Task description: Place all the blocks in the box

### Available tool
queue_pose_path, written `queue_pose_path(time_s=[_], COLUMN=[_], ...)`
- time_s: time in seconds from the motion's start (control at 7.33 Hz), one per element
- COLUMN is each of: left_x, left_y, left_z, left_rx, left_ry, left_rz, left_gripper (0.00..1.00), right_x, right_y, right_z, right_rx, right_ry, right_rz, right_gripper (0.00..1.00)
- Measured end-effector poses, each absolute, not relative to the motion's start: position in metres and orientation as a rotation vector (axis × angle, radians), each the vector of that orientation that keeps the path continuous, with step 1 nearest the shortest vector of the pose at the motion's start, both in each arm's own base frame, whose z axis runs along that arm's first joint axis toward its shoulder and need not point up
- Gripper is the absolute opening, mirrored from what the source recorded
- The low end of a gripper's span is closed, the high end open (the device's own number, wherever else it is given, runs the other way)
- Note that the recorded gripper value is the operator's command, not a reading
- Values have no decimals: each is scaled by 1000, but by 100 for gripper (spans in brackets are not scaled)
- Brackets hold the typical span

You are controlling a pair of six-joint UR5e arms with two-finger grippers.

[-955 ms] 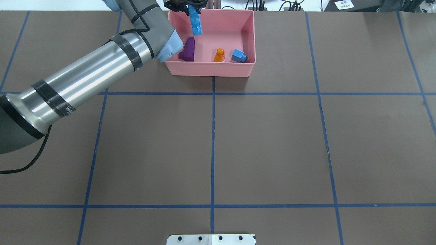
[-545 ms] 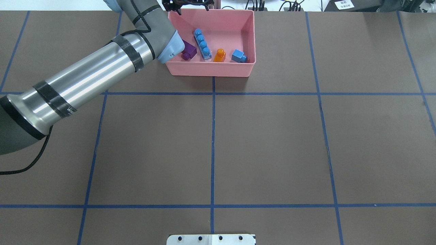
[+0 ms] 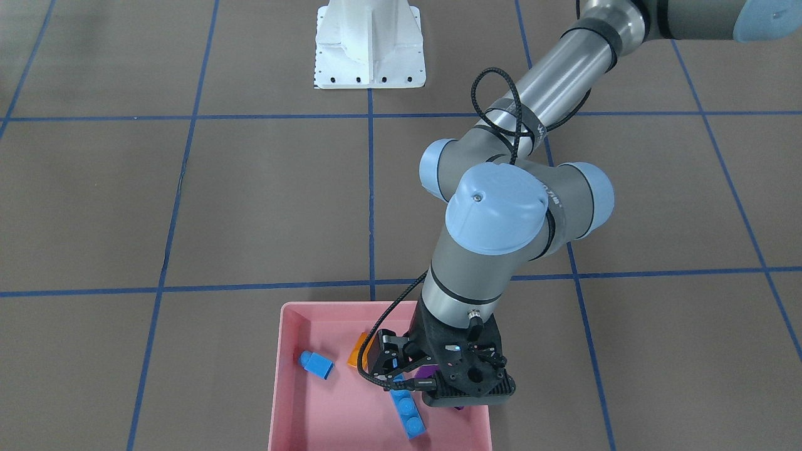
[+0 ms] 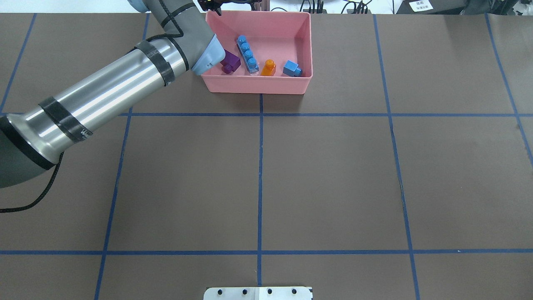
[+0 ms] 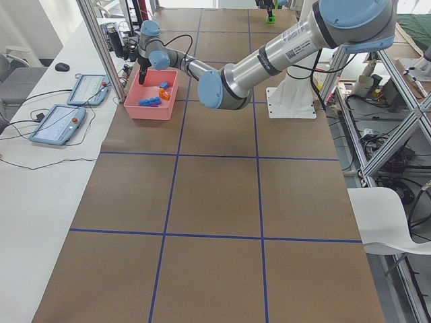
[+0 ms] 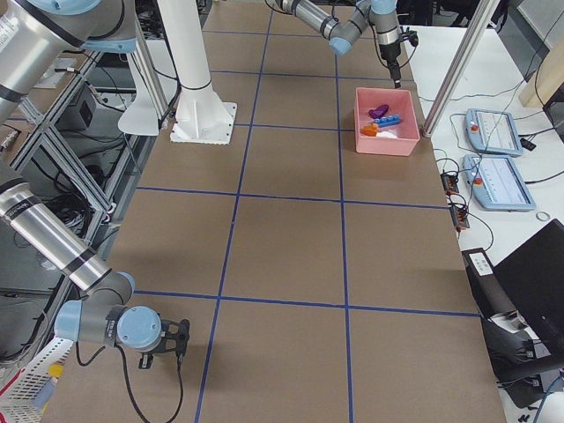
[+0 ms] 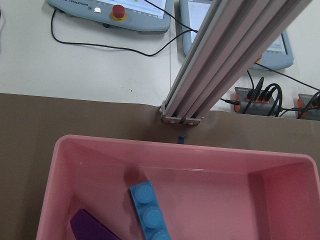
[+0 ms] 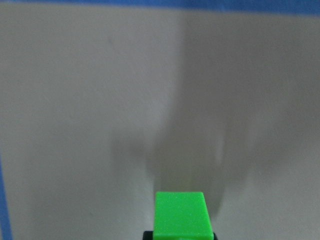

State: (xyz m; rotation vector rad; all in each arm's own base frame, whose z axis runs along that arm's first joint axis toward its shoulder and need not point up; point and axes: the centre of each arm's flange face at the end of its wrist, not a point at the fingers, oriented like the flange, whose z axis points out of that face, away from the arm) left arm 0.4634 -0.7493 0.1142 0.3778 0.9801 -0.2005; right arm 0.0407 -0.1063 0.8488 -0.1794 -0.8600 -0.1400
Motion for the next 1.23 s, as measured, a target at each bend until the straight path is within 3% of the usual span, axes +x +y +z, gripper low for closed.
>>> queue_pose_path(time_s=[0.27,0.68,0.95,1.23], left_x=[454,373,266,174], left_y=[-739,-700,-687,-675], left_z=[115,172,267,368], left_rx=[342,333,309,299], left_ry=[977,840,814,790], left_rz=[-139,73,204,318], left_gripper=[100,100,100,99], right_x=[23,-13,-62,-159], right_y=[-225,-455,-565,-625], right_z=[795,671,560,451], right_rx=[-93,-10,-6,-25], right_ry=[-871,-885,-883,-875], right_rz=[-100,-23,-2,46], right_gripper=[0,0,0,0])
